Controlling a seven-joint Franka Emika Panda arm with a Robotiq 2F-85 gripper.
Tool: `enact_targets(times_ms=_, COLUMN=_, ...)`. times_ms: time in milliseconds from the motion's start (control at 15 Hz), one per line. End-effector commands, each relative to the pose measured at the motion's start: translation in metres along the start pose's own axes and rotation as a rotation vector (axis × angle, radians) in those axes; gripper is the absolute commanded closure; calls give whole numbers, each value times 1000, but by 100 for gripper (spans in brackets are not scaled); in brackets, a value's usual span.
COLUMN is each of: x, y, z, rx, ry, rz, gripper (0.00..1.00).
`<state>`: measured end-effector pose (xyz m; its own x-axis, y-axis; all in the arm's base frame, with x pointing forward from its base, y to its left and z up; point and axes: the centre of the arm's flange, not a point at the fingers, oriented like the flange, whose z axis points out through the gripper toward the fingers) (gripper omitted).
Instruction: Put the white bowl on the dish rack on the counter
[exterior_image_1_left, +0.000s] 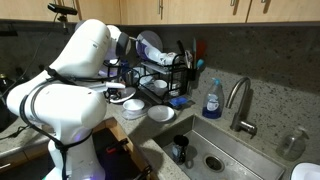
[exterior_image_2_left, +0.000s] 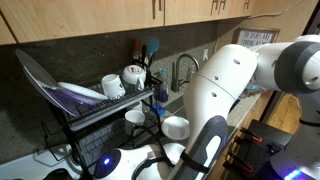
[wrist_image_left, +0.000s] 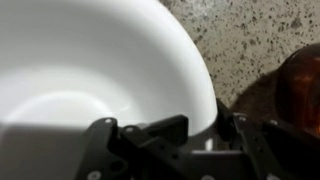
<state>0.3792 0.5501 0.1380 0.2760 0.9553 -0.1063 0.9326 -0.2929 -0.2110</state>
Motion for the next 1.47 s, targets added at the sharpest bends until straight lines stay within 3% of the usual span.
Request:
enact_targets(times_ms=0, x=5, y=10, z=25, rx=30, ry=-32, rz=-15, gripper=97)
enact_targets(times_ms=533, x=-5, y=-9, z=-4, rx=-36, ry=-7, rz=-47, gripper=97)
enact_targets(times_ms=600, x=-6, y=-13, z=-9, rx=-39, ry=-2, rz=-54, gripper=70)
enact_targets(times_ms=800, x=-6, y=-20, z=-13, rx=-46, ry=-10, rz=-62, gripper=60)
enact_targets(times_ms=1267, x=-8, y=-30, z=-20, rx=-61, ry=-11, rz=-68, gripper=5)
enact_targets(times_ms=1400, x=-11, y=-35, z=-27, rx=-75, ry=-7, rz=-65, gripper=0)
